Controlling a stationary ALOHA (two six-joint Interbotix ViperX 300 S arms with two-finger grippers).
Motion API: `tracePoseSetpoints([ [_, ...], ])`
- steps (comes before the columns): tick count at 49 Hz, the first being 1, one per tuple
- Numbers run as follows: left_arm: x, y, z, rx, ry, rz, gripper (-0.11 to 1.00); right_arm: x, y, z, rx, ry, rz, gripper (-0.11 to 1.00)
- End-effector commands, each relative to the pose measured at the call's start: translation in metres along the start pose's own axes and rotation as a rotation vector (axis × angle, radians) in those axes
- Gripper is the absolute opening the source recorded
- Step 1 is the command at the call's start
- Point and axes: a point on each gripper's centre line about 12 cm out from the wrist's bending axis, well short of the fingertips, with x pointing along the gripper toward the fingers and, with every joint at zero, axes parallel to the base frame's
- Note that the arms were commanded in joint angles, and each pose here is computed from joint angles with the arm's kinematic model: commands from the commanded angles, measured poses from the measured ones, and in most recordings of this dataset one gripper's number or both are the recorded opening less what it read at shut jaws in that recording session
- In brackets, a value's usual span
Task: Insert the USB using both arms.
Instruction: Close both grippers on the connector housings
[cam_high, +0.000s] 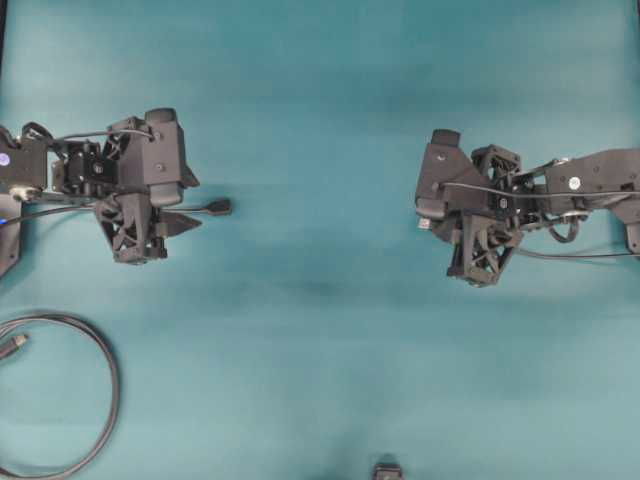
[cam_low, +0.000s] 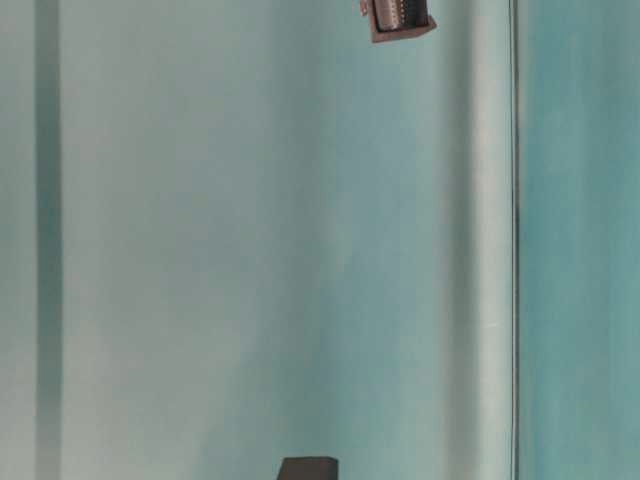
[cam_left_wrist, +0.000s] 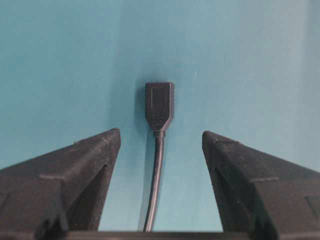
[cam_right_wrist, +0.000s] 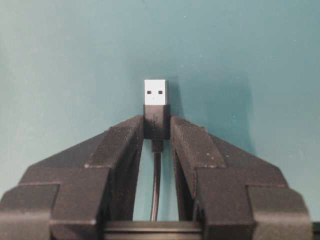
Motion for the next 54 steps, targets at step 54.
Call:
tracePoseSetpoints([
  [54, 0.034, 0.000, 0.005, 0.013, 0.040, 0.002, 0.65, -0.004, 0.009, 0.002, -0.057, 0.025, -0.007, 0.22],
])
